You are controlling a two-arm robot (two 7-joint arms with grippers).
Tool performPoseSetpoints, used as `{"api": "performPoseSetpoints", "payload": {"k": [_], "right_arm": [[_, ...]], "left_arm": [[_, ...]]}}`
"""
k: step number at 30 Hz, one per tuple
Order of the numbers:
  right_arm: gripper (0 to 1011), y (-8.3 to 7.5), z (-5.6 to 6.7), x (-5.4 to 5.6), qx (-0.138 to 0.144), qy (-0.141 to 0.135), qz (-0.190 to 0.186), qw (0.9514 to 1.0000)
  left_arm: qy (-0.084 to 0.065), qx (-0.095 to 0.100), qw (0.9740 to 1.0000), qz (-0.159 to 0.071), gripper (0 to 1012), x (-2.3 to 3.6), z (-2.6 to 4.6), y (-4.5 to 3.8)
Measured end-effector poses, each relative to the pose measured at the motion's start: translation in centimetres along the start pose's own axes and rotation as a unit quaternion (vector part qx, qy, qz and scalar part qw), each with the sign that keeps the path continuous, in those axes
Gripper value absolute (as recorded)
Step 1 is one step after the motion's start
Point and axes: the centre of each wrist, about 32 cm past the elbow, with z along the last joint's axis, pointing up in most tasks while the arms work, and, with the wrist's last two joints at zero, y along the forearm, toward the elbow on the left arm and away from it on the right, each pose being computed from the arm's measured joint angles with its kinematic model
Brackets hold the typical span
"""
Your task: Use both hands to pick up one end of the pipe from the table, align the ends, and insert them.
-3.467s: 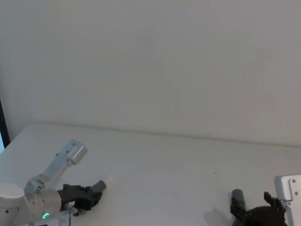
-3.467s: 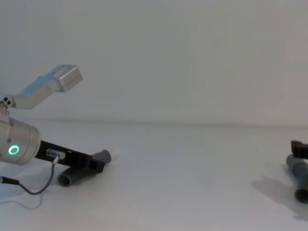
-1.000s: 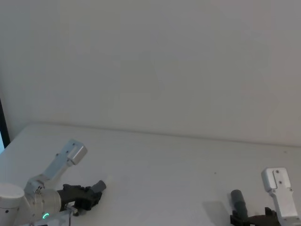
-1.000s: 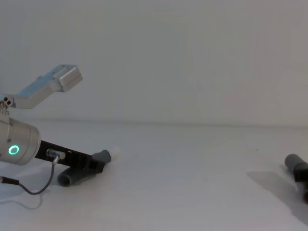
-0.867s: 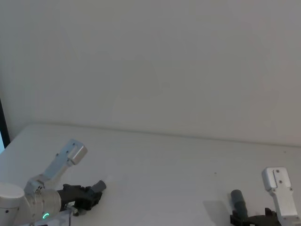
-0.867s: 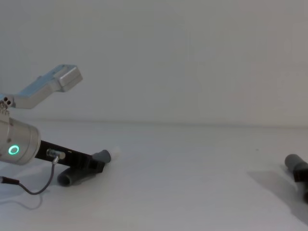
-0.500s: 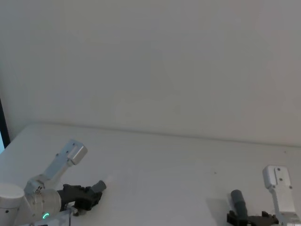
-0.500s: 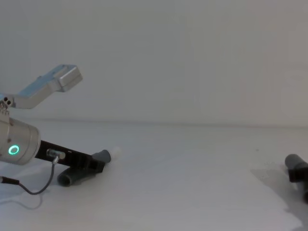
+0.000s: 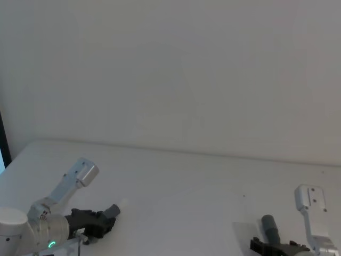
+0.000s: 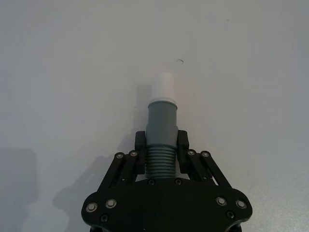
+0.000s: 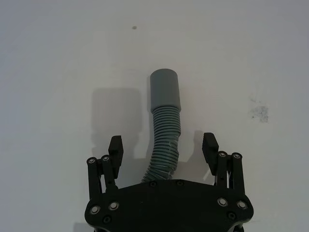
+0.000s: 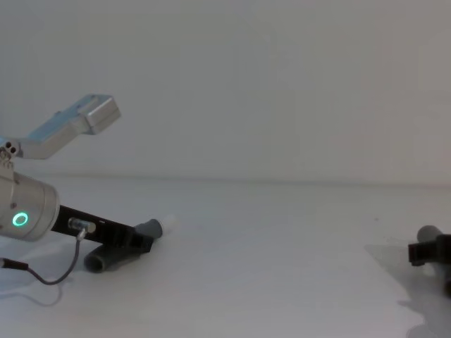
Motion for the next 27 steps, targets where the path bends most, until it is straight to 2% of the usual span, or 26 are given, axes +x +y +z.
{"api": "performPoseSetpoints", "payload": {"k": [5, 9, 14, 16, 22, 23, 24, 27], "right_arm": [[1000, 0.04, 0.07, -0.13, -0.001, 0.004, 0.001, 1.0000], [936, 0.07, 0.12, -0.22, -0.002, 0.006, 0.001, 1.0000], [803, 0.08, 0.14, -0.27, -0.003, 0.008, 0.002, 1.0000], [700, 0.09, 0.15, -0.30, -0.004, 0.009, 0.002, 1.0000], [552, 0.10, 0.16, -0.36, -0.004, 0.010, 0.003, 0.9999], [483, 0.11, 0.16, -0.36, -0.004, 0.010, 0.003, 0.9999], [483, 0.11, 0.16, -0.37, -0.005, 0.010, 0.003, 0.9999], [355, 0.12, 0.17, -0.38, -0.005, 0.011, 0.003, 0.9999]], "left_arm": [[0.000, 0.000, 1.0000, 0.000, 340, 0.00, 0.00, 0.00], [0.000, 0.000, 1.0000, 0.000, 340, 0.00, 0.00, 0.00], [0.000, 0.000, 1.0000, 0.000, 340, 0.00, 0.00, 0.00], [0.000, 0.000, 1.0000, 0.000, 340, 0.00, 0.00, 0.00], [0.000, 0.000, 1.0000, 0.000, 340, 0.00, 0.00, 0.00], [0.000, 0.000, 1.0000, 0.000, 340, 0.00, 0.00, 0.00], [0.000, 0.000, 1.0000, 0.000, 339, 0.00, 0.00, 0.00], [0.000, 0.000, 1.0000, 0.000, 340, 0.00, 0.00, 0.00]]}}
